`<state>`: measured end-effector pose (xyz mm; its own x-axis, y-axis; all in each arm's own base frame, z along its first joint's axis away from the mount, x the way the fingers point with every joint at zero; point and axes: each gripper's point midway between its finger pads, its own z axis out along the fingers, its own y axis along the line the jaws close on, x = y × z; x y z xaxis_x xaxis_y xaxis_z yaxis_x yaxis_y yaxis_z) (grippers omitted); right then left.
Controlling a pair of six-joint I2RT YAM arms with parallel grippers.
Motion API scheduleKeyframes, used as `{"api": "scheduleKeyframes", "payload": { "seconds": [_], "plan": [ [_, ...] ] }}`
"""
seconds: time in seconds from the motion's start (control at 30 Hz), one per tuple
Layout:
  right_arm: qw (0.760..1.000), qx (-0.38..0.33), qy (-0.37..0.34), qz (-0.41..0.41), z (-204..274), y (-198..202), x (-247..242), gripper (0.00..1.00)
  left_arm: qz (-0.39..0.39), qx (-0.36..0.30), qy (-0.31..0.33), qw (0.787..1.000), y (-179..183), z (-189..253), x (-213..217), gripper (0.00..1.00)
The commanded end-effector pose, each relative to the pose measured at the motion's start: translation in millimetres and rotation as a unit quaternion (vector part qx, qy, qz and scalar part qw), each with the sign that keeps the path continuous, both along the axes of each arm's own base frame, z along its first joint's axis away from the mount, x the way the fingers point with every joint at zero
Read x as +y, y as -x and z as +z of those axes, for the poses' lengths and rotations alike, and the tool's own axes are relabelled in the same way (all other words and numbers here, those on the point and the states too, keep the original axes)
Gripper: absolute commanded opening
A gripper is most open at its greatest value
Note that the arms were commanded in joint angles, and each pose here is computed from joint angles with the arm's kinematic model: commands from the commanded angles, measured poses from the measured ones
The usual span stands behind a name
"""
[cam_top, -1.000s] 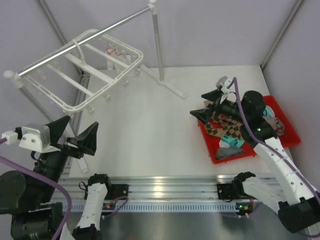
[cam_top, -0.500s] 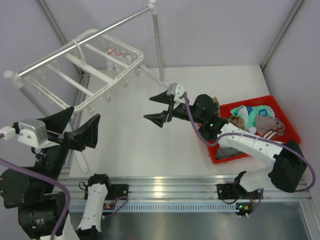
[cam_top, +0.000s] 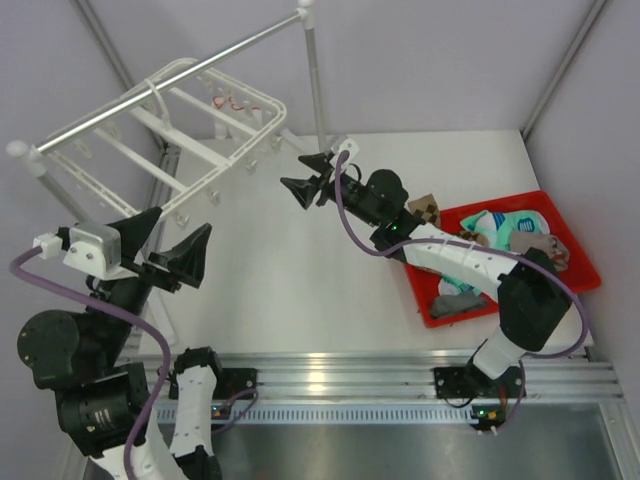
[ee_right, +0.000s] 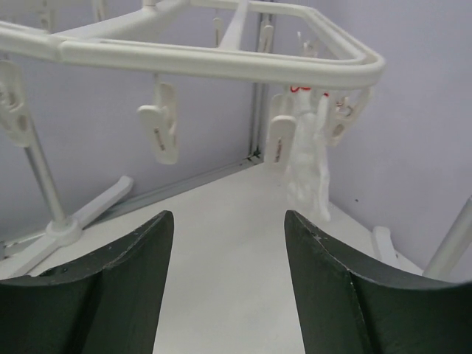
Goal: Clip the socks to the hanger
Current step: Rotate the hanger at the clothesline.
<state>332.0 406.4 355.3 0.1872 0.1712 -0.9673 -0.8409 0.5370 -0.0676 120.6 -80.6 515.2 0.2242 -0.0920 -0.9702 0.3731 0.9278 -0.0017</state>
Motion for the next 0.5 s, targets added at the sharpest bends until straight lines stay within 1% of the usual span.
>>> {"api": "scheduleKeyframes", "payload": {
  "seconds": [0.0, 0.17, 0.2, 0.23, 0.37, 0.4, 0.47],
  "plan": [
    [0.996, -0.057, -0.062, 0.003, 52, -13, -1, 0.62, -0.027, -0.011, -0.023, 0.999, -24, 5, -2, 0.85],
    [0.995, -0.079, -0.055, 0.019, 42, -29, 17, 0.62, -0.044, -0.007, -0.014, 0.999, -39, 7, -2, 0.85],
    [0.994, -0.085, -0.059, 0.019, 48, -31, 19, 0.62, -0.046, -0.006, -0.016, 0.999, -41, 7, -1, 0.85],
    [0.995, -0.084, -0.055, 0.022, 41, -35, 24, 0.62, -0.047, -0.011, -0.016, 0.999, -42, 10, -1, 0.85],
    [0.993, -0.101, -0.058, 0.027, 42, -44, 34, 0.62, -0.051, -0.014, -0.018, 0.998, -46, 10, 0, 0.86],
    [0.992, -0.107, -0.063, 0.026, 48, -46, 35, 0.62, -0.051, -0.014, -0.019, 0.998, -46, 10, 0, 0.86],
    [0.992, -0.111, -0.061, 0.022, 44, -53, 39, 0.61, -0.053, -0.01, -0.018, 0.998, -48, 7, 0, 0.85]
  ]
}}
